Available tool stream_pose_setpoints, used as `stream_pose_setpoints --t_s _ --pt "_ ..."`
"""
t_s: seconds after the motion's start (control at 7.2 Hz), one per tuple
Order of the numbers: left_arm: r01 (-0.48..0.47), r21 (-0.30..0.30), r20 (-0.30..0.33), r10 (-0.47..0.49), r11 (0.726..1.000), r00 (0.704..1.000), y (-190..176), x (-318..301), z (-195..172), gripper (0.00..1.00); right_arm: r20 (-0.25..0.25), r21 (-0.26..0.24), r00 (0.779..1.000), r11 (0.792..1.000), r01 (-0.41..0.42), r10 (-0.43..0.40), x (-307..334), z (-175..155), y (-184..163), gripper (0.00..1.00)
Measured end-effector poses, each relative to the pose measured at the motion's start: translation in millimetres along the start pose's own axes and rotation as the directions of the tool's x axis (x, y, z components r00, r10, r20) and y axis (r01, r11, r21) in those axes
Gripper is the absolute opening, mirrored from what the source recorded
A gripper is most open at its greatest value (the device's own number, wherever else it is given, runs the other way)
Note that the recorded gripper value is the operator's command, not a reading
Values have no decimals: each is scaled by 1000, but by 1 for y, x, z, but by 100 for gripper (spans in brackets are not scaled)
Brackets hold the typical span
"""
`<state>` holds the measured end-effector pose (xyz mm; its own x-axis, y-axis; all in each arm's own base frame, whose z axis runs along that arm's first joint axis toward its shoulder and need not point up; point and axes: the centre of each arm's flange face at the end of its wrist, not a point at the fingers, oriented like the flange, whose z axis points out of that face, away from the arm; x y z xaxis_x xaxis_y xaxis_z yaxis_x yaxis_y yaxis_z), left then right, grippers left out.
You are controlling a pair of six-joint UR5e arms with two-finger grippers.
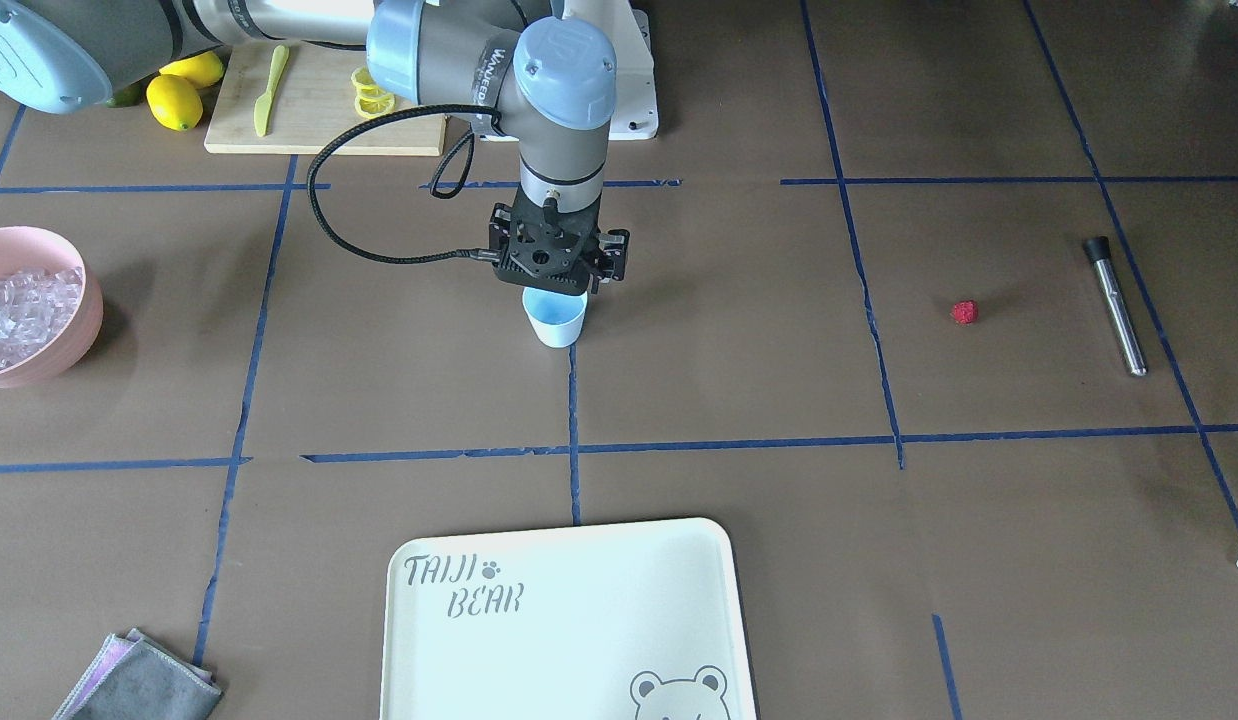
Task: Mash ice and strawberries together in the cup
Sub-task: 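Move the right gripper back over the pink bowl of ice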
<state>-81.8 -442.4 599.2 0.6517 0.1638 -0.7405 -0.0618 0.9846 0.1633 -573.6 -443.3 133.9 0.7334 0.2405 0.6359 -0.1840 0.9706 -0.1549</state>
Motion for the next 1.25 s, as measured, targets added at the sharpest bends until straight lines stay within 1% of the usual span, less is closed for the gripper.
stream_pose_setpoints --t_s 0.28,0.42,0.56,0.69,0.83,0.97,1.11,1.25 --pt "8 6 1 -8 1000 1000 -1 3 -3 100 9 4 1000 1000 -4 3 3 -7 -2 100" --pt "7 8 2 -7 1000 1000 -2 4 -4 100 27 17 1000 1000 -10 10 19 -19 -10 100" --pt "9 9 2 -9 1000 1000 -3 5 -4 100 56 44 998 999 0 -2 62 -37 -23 100" --pt "14 13 2 -14 1000 1000 -4 7 -6 100 83 85 995 996 40 -47 122 -60 -36 100" --pt "17 17 2 -17 1000 1000 -6 9 -8 100 91 124 991 988 91 -102 185 -80 -48 100" --pt "19 18 2 -19 1000 1000 -6 10 -8 100 80 138 984 980 145 -157 253 -92 -62 100" --pt "20 19 3 -20 1000 1000 -7 10 -9 100 72 138 976 971 193 -204 319 -95 -74 100" --pt "19 20 3 -19 1000 1000 -7 11 -9 100 71 139 968 963 231 -242 381 -87 -83 100"
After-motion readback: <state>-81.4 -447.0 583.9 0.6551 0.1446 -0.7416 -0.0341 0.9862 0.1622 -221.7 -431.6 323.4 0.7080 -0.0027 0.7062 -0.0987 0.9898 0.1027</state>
